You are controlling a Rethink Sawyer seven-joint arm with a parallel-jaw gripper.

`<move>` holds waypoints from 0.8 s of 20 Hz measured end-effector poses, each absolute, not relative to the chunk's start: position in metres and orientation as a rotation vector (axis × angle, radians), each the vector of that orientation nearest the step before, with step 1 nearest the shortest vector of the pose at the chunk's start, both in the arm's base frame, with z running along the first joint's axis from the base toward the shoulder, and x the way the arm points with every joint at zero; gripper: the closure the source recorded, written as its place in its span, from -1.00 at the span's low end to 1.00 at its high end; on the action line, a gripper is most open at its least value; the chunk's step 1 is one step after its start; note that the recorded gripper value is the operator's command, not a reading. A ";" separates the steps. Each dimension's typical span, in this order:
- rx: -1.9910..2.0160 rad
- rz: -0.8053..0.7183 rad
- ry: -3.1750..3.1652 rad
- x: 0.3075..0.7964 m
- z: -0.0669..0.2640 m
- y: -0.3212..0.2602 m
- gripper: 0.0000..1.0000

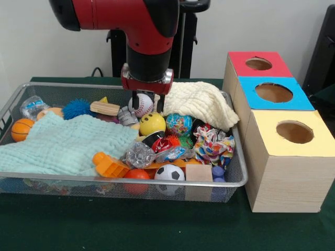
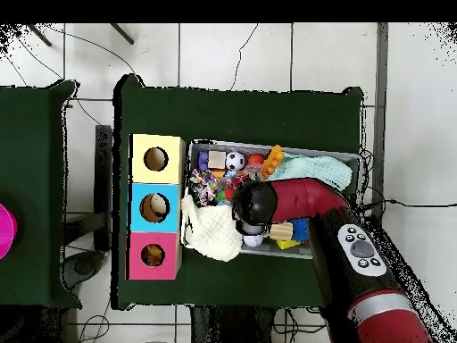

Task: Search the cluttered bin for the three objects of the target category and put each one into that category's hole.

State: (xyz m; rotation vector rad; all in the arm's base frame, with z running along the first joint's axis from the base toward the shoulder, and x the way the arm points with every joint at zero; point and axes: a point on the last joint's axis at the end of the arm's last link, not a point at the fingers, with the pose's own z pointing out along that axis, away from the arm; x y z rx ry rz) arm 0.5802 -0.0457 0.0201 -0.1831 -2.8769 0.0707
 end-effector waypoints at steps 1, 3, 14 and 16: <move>-0.183 0.074 -2.871 0.582 0.025 -0.047 -1.00; -0.184 0.081 -2.863 0.585 0.035 -0.048 -1.00; -0.211 0.078 -2.917 0.616 0.069 -0.061 -1.00; -0.214 0.079 -2.931 0.624 0.071 -0.062 -1.00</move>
